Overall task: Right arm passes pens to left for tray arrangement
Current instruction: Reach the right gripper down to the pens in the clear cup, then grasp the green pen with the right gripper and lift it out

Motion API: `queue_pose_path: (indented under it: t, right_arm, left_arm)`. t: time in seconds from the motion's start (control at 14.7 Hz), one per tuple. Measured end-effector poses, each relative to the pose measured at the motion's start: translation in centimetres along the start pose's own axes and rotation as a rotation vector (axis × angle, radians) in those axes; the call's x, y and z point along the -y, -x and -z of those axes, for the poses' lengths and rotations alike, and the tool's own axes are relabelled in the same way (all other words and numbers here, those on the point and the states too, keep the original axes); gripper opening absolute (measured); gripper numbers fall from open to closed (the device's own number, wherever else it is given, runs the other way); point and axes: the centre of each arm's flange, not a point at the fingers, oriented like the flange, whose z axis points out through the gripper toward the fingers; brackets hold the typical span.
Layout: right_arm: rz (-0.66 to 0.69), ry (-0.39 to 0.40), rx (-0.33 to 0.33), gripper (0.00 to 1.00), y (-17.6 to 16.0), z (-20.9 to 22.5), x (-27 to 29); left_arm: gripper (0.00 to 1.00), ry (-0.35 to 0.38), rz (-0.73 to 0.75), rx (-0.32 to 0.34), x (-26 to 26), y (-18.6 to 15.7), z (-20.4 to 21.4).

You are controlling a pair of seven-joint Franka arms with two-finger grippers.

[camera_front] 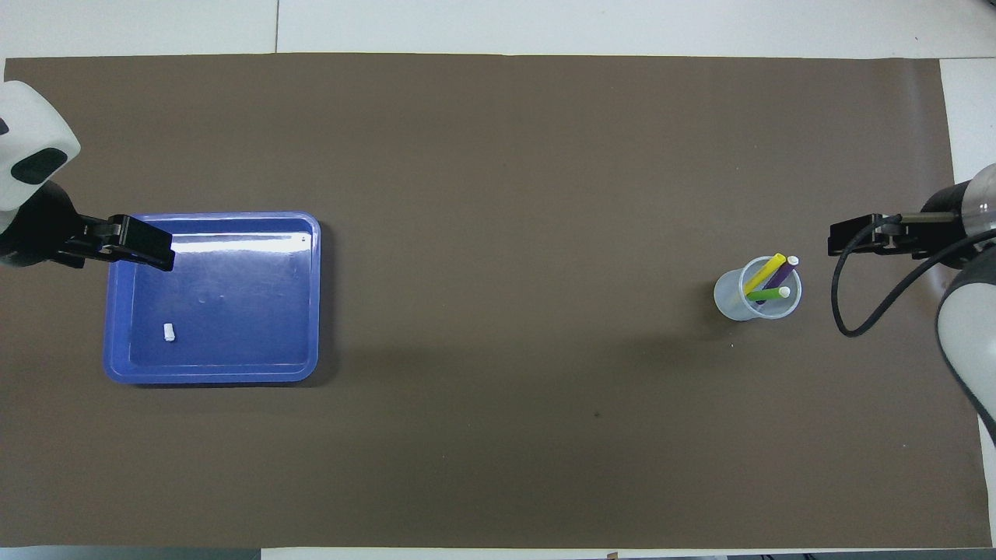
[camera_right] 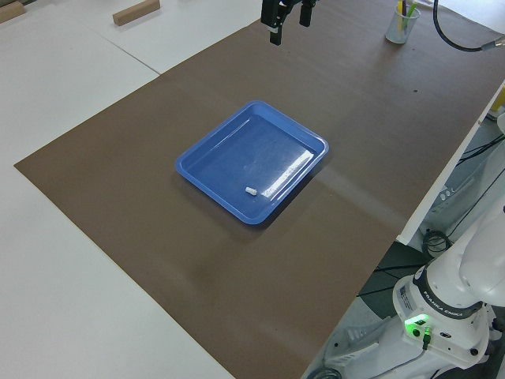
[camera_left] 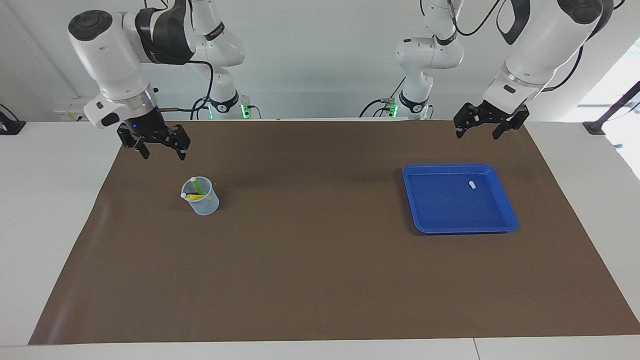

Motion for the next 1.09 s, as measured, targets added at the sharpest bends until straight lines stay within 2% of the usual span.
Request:
queue_pose_path:
  t: [0.41, 0.82, 0.89, 0.95, 1.02, 1.09]
  right_arm:
    - [0.023, 0.001, 0.019, 1.0, 1.6, -7.1, 1.1]
    - [0.046, -0.001, 0.0, 0.96, 2.7, -11.3, 1.1]
    - [0.047, -0.001, 0.0, 0.9, 2.8, -11.4, 1.1]
    - [0.047, -0.001, -0.001, 0.9, 2.8, -11.4, 1.1]
    - [0.047, -0.002, -0.008, 0.84, 2.7, -11.4, 1.1]
    - [0.047, -0.002, -0.018, 0.74, 2.6, -11.3, 1.1]
  left_arm:
    - [1.0, -0.001, -0.002, 0.013, -0.1, 0.0, -0.6]
    - [1.0, -0.001, -0.011, 0.018, -0.3, 0.4, -0.8]
    - [1.0, -0.001, -0.011, 0.018, -0.3, 0.4, -0.7]
    - [1.0, -0.001, -0.011, 0.018, -0.4, 0.4, -0.7]
    - [1.0, -0.001, -0.011, 0.018, -0.4, 0.4, -0.7]
    - [1.0, -0.001, -0.011, 0.018, -0.4, 0.4, -0.7]
